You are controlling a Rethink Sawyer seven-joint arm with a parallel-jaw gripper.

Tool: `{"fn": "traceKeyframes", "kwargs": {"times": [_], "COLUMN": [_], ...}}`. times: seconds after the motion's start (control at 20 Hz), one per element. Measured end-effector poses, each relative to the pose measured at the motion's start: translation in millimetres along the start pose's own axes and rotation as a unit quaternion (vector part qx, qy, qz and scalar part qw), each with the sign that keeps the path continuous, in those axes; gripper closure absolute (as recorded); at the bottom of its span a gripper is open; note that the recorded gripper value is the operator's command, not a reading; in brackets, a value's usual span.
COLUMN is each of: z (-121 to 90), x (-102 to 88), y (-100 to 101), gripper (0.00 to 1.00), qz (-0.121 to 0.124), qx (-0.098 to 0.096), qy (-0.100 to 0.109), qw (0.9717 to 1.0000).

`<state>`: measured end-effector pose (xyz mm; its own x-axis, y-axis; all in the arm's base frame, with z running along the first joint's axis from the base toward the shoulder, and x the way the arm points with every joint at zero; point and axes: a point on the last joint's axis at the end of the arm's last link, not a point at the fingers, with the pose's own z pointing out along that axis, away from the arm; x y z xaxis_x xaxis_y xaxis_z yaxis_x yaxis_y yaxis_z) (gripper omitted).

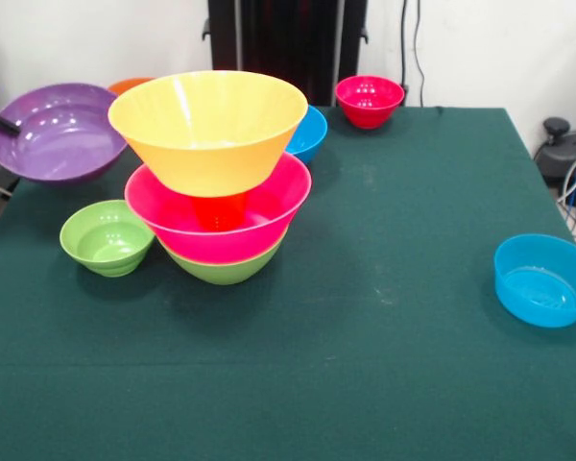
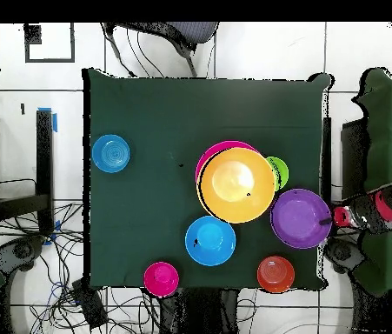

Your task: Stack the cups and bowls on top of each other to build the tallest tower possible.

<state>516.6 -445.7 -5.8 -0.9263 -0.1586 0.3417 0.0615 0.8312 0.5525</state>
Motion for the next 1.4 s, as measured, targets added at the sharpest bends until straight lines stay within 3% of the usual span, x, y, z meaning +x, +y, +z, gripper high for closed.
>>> {"fn": "traceKeyframes", "kwargs": {"times": [0.3,0.65,0.95,1.4], "z": [-26,-58,-75,-135], "x": [2.1,0.8,-0.9,-1.0], "y": [-5,-8,-2,28], "gripper": [1.00,1.00,1.00,1.00], "qz": [-0.006,-0.029,-0.039,-0.059], "qx": [-0.017,-0.024,-0.014,0.021], "qy": [0.008,-0.001,-0.010,-0.049], "qw": [0.9998,0.9993,0.9991,0.9968]}}
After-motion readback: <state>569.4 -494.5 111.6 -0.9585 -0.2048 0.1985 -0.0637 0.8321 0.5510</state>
